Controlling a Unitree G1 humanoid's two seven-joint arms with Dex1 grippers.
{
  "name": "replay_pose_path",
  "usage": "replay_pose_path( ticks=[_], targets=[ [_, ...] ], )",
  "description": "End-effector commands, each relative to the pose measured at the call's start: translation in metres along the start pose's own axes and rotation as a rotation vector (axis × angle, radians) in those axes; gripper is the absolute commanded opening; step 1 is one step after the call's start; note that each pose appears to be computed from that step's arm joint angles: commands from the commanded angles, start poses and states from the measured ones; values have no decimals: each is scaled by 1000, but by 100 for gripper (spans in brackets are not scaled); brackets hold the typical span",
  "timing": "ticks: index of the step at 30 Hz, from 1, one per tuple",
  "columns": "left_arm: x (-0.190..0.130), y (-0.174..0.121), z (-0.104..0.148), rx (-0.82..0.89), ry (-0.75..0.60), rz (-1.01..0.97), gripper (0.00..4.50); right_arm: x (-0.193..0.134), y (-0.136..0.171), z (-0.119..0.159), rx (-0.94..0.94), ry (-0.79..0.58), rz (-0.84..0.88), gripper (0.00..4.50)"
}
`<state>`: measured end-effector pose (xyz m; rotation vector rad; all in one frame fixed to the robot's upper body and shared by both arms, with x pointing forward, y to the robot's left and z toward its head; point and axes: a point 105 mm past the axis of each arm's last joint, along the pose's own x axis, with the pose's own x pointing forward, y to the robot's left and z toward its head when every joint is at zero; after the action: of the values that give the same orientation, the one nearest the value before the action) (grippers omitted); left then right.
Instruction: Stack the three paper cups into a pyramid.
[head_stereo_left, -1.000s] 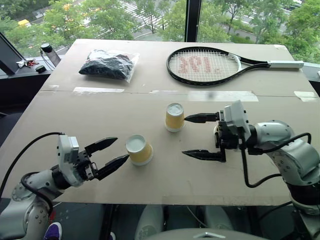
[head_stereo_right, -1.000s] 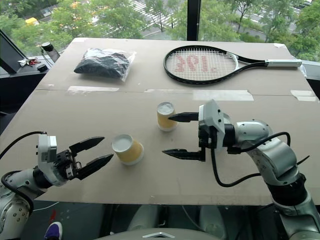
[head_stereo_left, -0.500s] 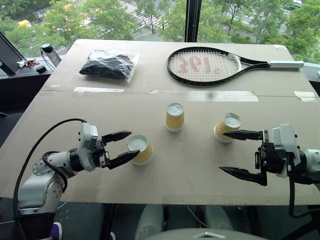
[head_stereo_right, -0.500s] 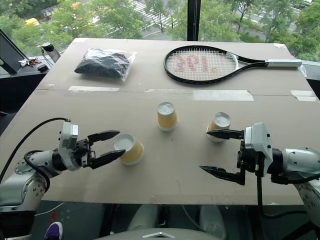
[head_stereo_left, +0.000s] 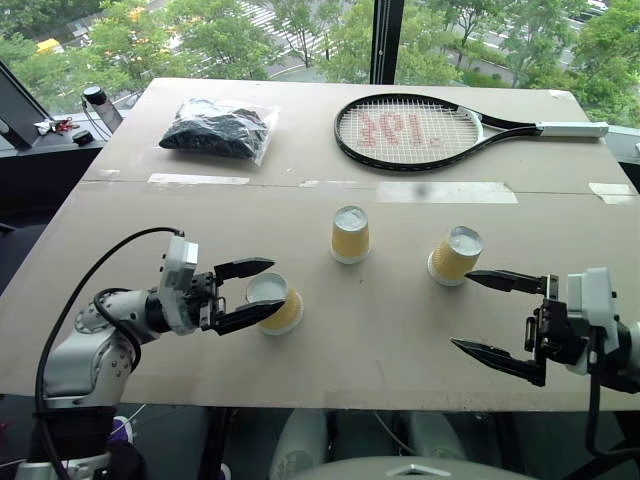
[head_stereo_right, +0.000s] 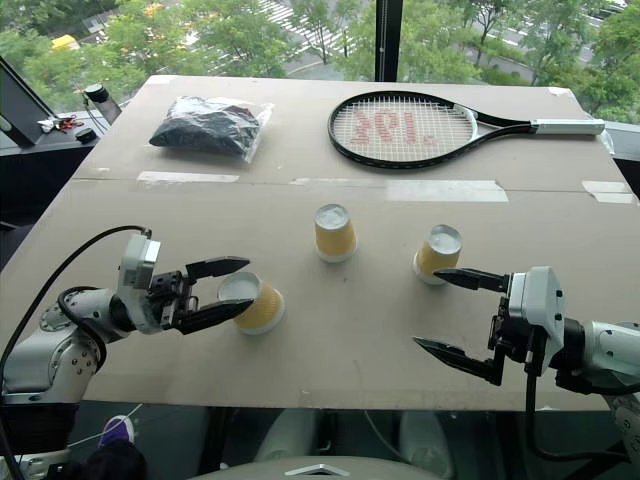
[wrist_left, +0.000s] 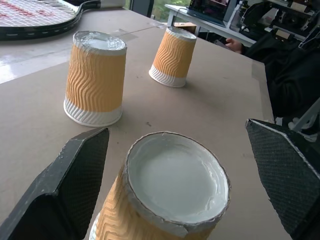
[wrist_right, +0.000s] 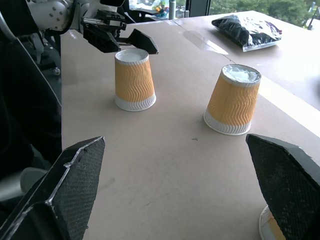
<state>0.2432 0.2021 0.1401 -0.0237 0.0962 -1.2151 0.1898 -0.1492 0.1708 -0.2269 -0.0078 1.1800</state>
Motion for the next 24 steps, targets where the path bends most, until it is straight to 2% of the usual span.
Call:
replay_pose_path(
  ticks=[1, 5, 10, 12, 14, 15, 20, 24],
  targets=[
    [2, -6, 0, 55, 41, -13, 450, -4, -2, 4, -36, -21, -22, 446],
    [0, 0, -13, 68, 92, 10, 450, 0, -5, 5, -48, -39, -21, 446],
    [5, 5, -20, 65, 78, 34, 450, -2, -3, 6, -42, -34, -20, 446],
    [6, 6, -24, 72, 85, 26, 397, -5, -2, 5, -41, -24, -21, 450],
    [8, 6, -23, 95, 73, 6, 305, -8, -2, 3, -39, -11, -32, 450],
    [8, 7, -22, 105, 66, 6, 275, -8, -2, 2, -39, -8, -36, 450],
    [13, 8, -13, 154, 23, -37, 256, -6, 1, 3, -36, -16, -49, 450],
    [39, 1, 1, 173, -11, -78, 256, -8, 1, 3, -38, -12, -74, 450]
  ],
)
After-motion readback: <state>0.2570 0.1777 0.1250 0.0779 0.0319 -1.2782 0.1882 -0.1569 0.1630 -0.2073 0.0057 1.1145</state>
